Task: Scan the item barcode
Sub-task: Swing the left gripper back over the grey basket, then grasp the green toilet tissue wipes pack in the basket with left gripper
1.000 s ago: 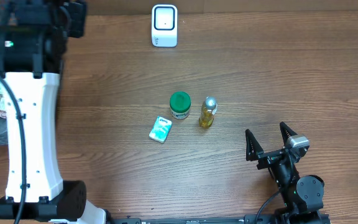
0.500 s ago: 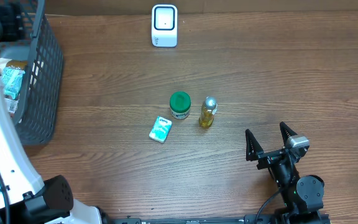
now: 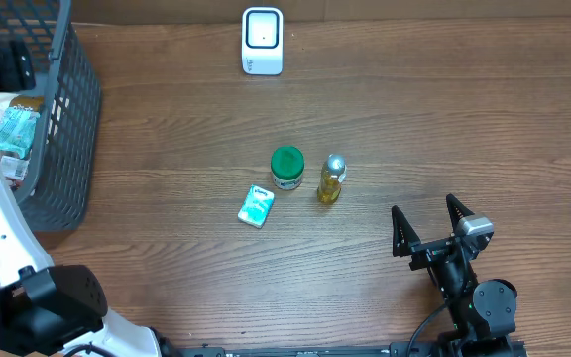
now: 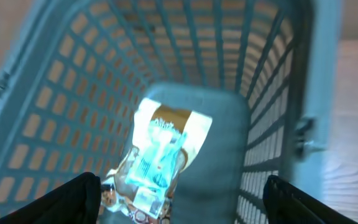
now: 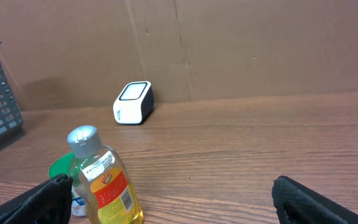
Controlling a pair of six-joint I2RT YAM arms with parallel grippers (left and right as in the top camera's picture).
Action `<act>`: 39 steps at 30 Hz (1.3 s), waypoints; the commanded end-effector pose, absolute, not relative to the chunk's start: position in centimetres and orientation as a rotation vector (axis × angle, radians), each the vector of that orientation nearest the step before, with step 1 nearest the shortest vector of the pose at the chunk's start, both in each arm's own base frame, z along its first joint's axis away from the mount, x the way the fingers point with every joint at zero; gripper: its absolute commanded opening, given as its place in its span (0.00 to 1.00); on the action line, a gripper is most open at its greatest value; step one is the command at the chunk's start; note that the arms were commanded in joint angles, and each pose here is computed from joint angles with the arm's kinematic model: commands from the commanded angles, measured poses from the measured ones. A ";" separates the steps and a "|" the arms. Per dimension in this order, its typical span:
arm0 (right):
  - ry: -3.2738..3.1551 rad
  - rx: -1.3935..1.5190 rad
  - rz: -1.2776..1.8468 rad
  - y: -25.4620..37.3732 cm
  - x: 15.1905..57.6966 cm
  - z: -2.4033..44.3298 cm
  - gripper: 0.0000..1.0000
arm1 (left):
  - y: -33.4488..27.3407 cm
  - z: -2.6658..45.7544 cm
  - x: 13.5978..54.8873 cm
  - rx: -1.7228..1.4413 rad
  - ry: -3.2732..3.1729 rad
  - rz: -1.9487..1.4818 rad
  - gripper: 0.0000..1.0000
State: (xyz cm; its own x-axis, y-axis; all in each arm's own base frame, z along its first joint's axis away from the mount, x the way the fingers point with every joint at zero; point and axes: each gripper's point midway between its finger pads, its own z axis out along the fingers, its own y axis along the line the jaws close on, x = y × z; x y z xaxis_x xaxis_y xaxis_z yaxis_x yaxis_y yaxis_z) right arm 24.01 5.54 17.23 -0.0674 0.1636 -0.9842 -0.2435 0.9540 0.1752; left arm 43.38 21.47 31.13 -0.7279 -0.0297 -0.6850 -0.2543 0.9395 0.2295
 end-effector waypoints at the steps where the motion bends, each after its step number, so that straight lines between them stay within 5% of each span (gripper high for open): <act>1: 1.599 -0.056 0.323 5.3 24.1 17.1 1.00 | 23.4 28.7 42.7 -0.221 2.414 0.466 0.90; 6: 1.599 -0.056 0.323 5.3 24.1 17.0 1.00 | 25.3 26.1 42.0 -0.277 2.436 0.452 1.00; 16: 1.599 -0.056 0.323 5.3 24.1 17.1 1.00 | 30.7 22.6 40.6 -0.398 2.422 0.318 1.00; 27: 1.599 -0.056 0.323 5.3 24.1 17.0 1.00 | 31.4 11.7 43.0 -0.273 2.564 0.111 0.99; 39: 1.599 -0.056 0.323 5.3 24.1 17.1 1.00 | 32.2 9.0 43.8 -0.207 2.581 0.130 1.00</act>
